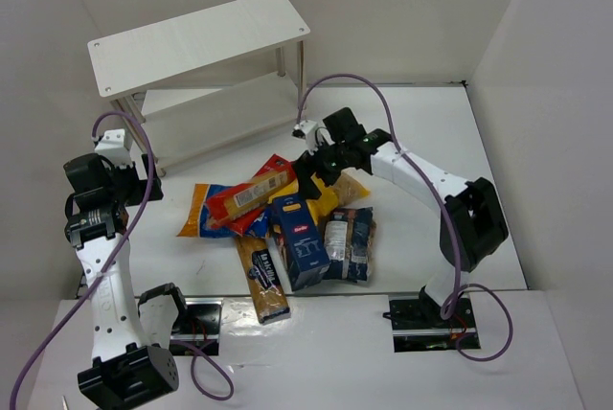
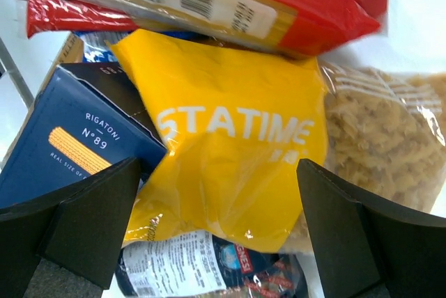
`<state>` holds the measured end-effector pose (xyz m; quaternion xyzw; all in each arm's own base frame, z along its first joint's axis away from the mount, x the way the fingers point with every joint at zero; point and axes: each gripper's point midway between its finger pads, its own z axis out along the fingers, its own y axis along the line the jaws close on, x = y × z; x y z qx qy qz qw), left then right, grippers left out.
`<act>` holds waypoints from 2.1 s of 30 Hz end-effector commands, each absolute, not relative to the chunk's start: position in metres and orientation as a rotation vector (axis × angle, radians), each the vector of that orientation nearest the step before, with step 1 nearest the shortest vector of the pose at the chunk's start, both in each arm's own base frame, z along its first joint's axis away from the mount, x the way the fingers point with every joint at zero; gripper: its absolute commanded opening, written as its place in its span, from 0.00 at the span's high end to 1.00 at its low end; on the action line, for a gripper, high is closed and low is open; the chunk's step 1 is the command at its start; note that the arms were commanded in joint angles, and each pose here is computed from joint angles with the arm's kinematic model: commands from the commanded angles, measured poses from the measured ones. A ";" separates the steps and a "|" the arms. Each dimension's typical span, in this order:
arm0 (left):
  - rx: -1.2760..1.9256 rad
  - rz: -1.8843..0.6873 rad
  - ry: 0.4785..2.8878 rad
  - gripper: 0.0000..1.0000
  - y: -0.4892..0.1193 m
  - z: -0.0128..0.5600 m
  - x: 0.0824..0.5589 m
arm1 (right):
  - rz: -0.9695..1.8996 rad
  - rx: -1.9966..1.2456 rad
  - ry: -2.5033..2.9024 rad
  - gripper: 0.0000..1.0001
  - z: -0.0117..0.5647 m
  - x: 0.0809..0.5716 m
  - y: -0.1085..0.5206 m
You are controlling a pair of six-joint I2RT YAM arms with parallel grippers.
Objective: Place and organize the pasta boxes and bags onto the shelf
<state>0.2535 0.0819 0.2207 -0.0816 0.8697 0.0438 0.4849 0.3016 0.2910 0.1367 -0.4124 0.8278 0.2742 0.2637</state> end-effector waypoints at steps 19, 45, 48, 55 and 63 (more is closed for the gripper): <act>-0.164 0.101 2.083 0.00 0.080 0.228 0.256 | 0.269 -1.063 2.457 0.17 0.081 0.348 0.172; -0.134 0.093 2.083 0.00 0.077 0.228 0.256 | 0.201 -1.281 2.534 1.00 0.020 0.317 0.229; -0.136 0.090 2.091 0.00 0.077 0.227 0.255 | 0.217 -1.239 2.435 1.00 0.067 0.329 0.238; -0.136 0.090 2.091 0.00 0.077 0.227 0.255 | 0.634 -1.157 2.068 1.00 0.234 0.330 0.277; -0.115 0.075 2.089 0.00 0.074 0.227 0.256 | 0.726 -1.192 1.897 1.00 0.287 0.318 0.282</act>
